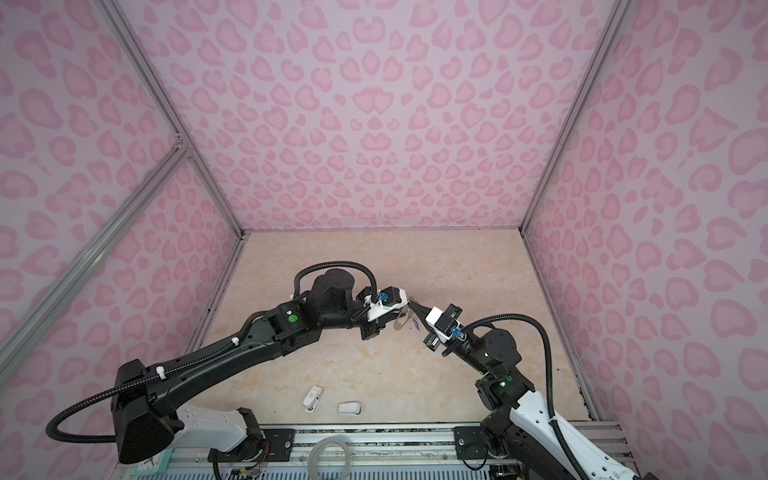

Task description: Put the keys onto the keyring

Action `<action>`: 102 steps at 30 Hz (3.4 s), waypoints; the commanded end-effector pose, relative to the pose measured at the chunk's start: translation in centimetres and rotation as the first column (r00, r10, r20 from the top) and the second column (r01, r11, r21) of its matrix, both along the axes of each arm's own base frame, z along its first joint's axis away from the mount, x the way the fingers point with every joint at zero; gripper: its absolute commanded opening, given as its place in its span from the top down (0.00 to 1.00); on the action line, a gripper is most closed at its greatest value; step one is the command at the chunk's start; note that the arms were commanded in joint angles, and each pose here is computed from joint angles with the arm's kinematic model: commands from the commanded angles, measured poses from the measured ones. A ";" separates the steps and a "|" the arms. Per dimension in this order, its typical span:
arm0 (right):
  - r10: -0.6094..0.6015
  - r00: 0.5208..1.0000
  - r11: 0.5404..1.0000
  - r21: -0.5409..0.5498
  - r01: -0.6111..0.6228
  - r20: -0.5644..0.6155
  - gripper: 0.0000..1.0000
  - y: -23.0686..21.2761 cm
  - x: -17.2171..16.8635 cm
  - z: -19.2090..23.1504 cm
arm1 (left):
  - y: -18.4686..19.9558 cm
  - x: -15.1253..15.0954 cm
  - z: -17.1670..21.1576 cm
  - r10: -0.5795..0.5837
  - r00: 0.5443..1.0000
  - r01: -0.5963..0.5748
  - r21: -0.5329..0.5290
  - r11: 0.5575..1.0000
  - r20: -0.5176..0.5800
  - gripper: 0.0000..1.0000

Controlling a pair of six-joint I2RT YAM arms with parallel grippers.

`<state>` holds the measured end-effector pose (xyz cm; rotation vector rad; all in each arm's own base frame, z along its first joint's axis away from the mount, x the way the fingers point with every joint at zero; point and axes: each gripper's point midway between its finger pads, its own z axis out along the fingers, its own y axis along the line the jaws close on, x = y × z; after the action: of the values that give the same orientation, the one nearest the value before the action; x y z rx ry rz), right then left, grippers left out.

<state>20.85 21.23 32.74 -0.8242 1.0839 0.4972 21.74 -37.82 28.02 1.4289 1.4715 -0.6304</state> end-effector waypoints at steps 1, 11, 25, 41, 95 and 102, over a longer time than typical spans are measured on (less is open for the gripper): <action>0.008 1.000 1.000 0.020 -0.008 0.020 1.00 0.0 -0.3 0.8 | 0.2 0.6 1.5 0.032 0.998 -0.029 -0.041 0.999 0.060 0.82; 0.005 1.000 1.000 0.020 -0.005 0.016 1.00 -0.1 -0.2 0.8 | 1.3 0.5 -1.1 0.054 0.997 -0.056 0.034 0.998 0.049 0.58; 0.012 1.000 1.000 0.025 -0.013 0.025 1.00 -0.1 -0.4 1.3 | 0.6 0.9 -0.5 0.083 0.994 -0.083 0.006 0.996 0.072 0.60; 0.013 1.000 0.999 0.036 -0.014 0.026 1.00 0.0 -0.3 1.6 | -0.3 0.8 0.2 0.099 0.994 -0.096 -0.079 0.992 0.037 0.62; 0.009 1.000 0.996 0.088 -0.010 0.015 1.00 -0.1 0.3 1.6 | -0.4 -0.9 -0.7 -0.008 0.997 0.009 -0.016 1.000 0.075 0.97; 0.056 0.998 0.995 0.087 -0.056 -0.005 1.00 0.2 -0.2 1.4 | 0.3 -1.1 -0.6 -0.028 0.992 0.024 0.030 0.999 0.122 0.97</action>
<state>21.31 21.67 32.49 -0.7996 1.1069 0.5685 21.75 -37.94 27.71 1.4059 1.3982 -0.5290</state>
